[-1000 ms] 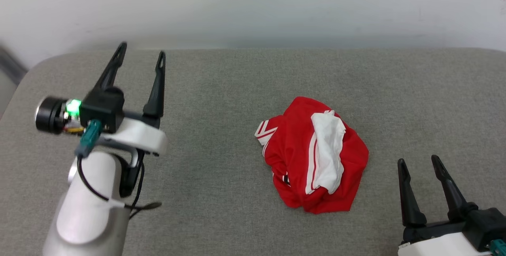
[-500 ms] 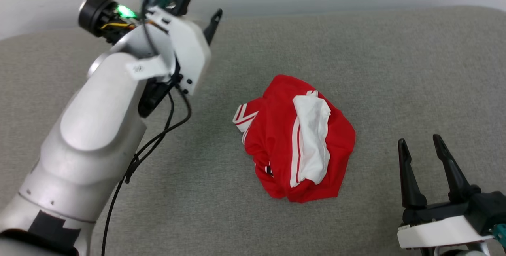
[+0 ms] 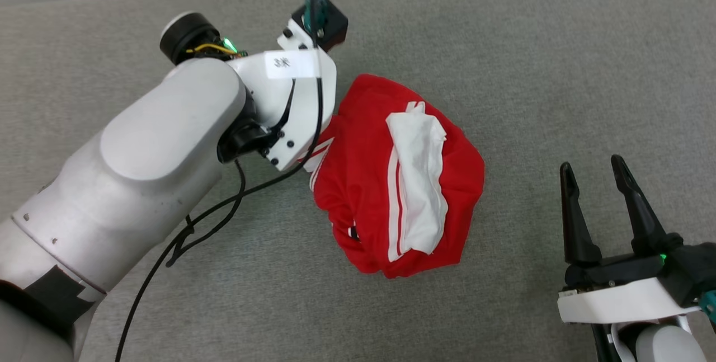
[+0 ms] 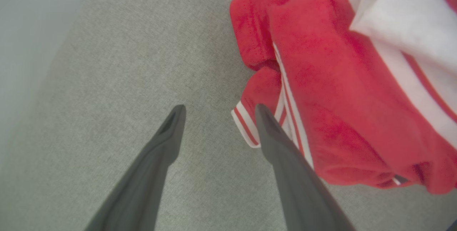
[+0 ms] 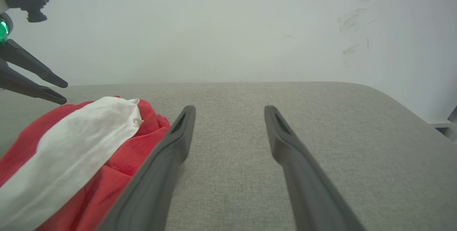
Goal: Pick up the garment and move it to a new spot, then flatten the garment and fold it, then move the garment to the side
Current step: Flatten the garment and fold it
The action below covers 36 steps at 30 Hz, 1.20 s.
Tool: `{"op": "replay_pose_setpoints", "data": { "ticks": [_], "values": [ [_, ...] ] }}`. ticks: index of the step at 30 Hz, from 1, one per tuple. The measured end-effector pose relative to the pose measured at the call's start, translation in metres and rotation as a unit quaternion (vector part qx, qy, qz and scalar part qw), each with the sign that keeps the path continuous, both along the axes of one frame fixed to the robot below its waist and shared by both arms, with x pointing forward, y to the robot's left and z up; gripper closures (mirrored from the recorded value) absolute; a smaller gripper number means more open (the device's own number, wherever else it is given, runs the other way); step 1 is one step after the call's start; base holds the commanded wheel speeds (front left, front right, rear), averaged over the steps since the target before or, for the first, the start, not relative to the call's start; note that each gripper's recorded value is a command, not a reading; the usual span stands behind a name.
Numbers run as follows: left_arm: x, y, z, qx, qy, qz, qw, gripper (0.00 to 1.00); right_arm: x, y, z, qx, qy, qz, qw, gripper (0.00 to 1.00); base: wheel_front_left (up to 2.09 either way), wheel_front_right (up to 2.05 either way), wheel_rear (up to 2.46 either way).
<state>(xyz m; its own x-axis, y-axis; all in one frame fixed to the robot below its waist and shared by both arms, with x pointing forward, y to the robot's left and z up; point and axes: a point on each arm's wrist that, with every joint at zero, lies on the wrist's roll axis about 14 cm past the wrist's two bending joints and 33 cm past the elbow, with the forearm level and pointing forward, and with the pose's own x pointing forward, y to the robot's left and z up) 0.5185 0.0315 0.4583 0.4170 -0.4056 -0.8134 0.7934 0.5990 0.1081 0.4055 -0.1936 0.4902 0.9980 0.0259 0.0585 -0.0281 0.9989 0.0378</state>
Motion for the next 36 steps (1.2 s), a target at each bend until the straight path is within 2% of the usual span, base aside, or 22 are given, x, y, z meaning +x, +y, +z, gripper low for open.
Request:
{"op": "replay_pose_setpoints", "data": {
  "ticks": [7, 13, 14, 15, 21, 27, 31, 36],
  "values": [
    [-0.017, 0.003, -0.065, 0.064, 0.079, -0.032, 0.994, 0.0, 0.007, -0.006, -0.011, 0.002, 0.014, -0.009, 1.0, 0.0, 0.0, 0.0, 0.0],
    [-0.026, 0.001, -0.087, 0.079, 0.119, -0.042, 0.989, 0.0, 0.008, -0.014, -0.017, -0.001, 0.022, -0.02, 1.0, 0.0, 0.0, 0.0, 0.0],
    [-0.026, 0.001, -0.087, 0.077, 0.119, -0.043, 0.989, 0.62, 0.008, -0.014, -0.018, -0.002, 0.023, -0.02, 1.0, 0.0, 0.0, 0.0, 0.0],
    [-0.026, 0.001, -0.086, 0.072, 0.117, -0.044, 0.99, 1.0, 0.009, -0.015, -0.017, -0.002, 0.022, -0.021, 1.0, 0.0, 0.0, 0.0, 0.0],
    [-0.021, -0.008, -0.063, 0.025, 0.058, -0.047, 0.997, 1.0, 0.008, -0.007, -0.01, -0.005, 0.012, -0.01, 1.0, 0.0, 0.0, 0.0, 0.0],
    [-0.001, 0.0, 0.0, -0.054, -0.043, -0.016, 0.997, 1.0, -0.001, 0.005, 0.0, -0.002, 0.001, 0.007, 1.0, 0.0, 0.0, 0.0, 0.0],
    [0.001, 0.037, 0.028, -0.078, -0.091, 0.031, 0.992, 1.0, -0.007, 0.017, 0.007, 0.002, -0.008, 0.026, 1.0, 0.0, 0.0, 0.0, 0.0],
    [-0.022, 0.09, 0.034, -0.098, -0.115, 0.107, 0.983, 1.0, -0.012, 0.033, 0.017, 0.007, -0.022, 0.048, 0.999, 0.0, 0.0, 0.0, 0.0]
  ]
}}
